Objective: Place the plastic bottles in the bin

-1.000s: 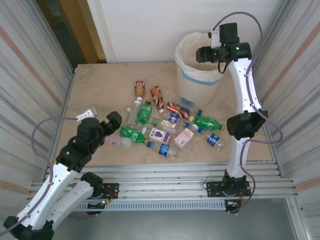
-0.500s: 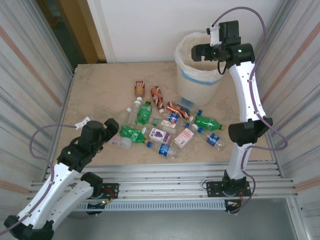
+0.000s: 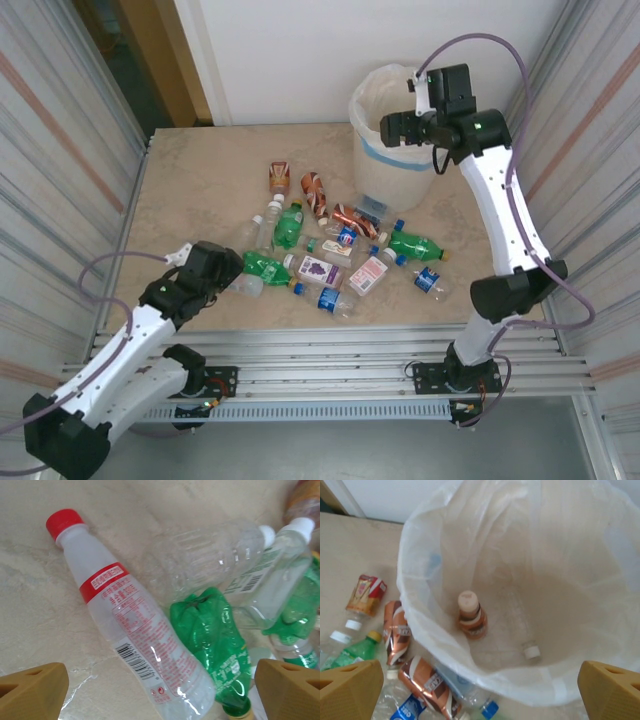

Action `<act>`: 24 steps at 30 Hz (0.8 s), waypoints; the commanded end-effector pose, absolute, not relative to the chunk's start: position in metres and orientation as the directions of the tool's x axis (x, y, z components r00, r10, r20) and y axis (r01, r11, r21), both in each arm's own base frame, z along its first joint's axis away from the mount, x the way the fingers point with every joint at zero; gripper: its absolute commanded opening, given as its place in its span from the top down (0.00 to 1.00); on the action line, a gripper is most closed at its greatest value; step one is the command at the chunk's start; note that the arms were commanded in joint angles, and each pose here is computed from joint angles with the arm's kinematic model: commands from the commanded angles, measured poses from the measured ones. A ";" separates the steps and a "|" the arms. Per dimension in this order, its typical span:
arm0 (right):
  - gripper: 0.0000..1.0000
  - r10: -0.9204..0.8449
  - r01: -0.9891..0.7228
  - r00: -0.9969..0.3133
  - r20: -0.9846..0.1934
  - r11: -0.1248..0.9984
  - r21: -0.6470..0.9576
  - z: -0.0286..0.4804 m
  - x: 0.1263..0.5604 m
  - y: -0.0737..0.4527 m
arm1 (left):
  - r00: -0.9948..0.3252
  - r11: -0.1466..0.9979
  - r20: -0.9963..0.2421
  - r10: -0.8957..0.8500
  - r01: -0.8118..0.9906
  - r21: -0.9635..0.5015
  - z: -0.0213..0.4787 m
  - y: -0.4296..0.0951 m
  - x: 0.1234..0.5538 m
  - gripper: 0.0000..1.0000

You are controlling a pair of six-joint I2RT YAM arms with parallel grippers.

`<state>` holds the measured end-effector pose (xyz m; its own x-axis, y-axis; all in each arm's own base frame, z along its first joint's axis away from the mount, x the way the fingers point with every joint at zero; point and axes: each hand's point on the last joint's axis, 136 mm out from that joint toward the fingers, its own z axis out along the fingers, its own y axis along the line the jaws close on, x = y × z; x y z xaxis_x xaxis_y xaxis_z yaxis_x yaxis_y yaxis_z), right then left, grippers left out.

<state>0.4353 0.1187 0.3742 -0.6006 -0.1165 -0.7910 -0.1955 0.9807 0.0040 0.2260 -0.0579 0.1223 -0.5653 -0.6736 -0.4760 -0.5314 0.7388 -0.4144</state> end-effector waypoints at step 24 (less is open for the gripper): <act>0.02 0.042 -0.169 -0.612 -0.790 0.969 0.182 0.347 0.376 0.119 | -0.568 0.653 -0.321 -0.758 -0.664 -0.365 0.050 -0.063 0.231 0.09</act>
<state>0.3849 0.1133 0.3284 -0.6481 0.0120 -0.7615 -0.1487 0.9786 0.1420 0.2360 -0.0666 0.0602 -0.5819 -0.7381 -0.3413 -0.6337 0.6746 -0.3784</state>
